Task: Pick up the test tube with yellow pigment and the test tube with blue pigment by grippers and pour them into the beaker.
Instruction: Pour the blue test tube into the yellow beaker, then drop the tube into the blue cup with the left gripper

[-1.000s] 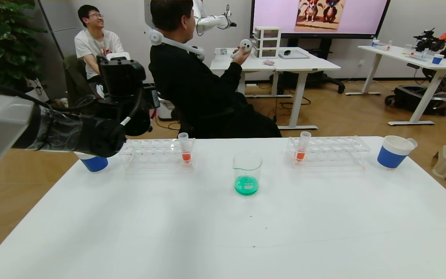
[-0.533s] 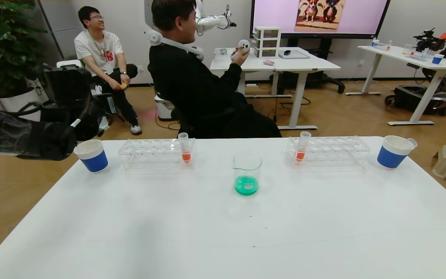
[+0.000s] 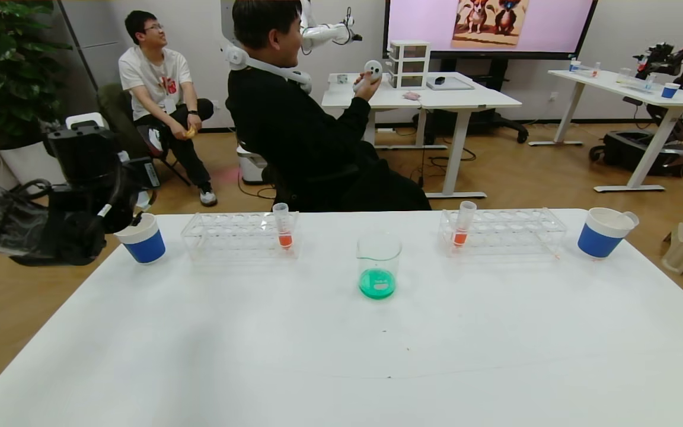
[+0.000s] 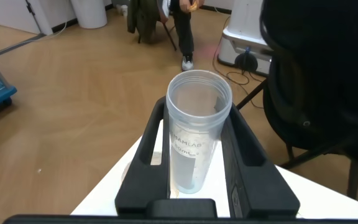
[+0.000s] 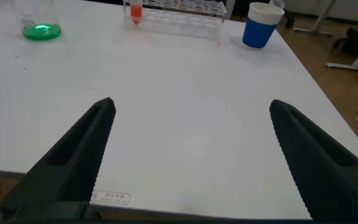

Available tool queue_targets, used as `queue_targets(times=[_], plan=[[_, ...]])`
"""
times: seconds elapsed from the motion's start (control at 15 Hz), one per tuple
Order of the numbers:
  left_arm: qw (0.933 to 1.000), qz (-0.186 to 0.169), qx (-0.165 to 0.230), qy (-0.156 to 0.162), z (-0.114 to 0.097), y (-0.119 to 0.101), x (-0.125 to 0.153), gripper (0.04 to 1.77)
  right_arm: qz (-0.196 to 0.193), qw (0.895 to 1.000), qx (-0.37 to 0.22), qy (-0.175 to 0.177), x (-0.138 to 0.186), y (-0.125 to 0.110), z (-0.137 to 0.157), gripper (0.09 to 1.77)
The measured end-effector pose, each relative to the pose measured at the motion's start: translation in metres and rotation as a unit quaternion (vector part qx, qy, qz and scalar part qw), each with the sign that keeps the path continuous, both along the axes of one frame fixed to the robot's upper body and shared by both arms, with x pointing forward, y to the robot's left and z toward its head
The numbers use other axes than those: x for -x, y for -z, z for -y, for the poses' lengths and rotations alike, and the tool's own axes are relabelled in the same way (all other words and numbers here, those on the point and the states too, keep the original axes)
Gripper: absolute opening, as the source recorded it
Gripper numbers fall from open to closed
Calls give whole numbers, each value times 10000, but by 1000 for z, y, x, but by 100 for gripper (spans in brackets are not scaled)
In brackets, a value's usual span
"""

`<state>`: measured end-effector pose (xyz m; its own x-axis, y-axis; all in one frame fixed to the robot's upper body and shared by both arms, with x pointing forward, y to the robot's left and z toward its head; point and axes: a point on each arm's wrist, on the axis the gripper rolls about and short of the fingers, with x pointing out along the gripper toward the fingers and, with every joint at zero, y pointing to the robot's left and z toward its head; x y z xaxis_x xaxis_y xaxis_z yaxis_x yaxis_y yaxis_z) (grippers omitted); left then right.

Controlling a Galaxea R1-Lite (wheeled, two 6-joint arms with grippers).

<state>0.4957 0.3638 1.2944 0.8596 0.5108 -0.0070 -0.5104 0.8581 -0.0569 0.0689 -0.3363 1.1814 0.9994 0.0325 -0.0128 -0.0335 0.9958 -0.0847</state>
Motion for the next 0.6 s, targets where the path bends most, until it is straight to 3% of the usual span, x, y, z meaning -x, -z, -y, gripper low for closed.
queue_targets(times=[0.6], plan=[[9986, -213, 15, -476, -47, 25, -35, 50, 0, 10000, 0, 0, 0, 0, 0, 173]])
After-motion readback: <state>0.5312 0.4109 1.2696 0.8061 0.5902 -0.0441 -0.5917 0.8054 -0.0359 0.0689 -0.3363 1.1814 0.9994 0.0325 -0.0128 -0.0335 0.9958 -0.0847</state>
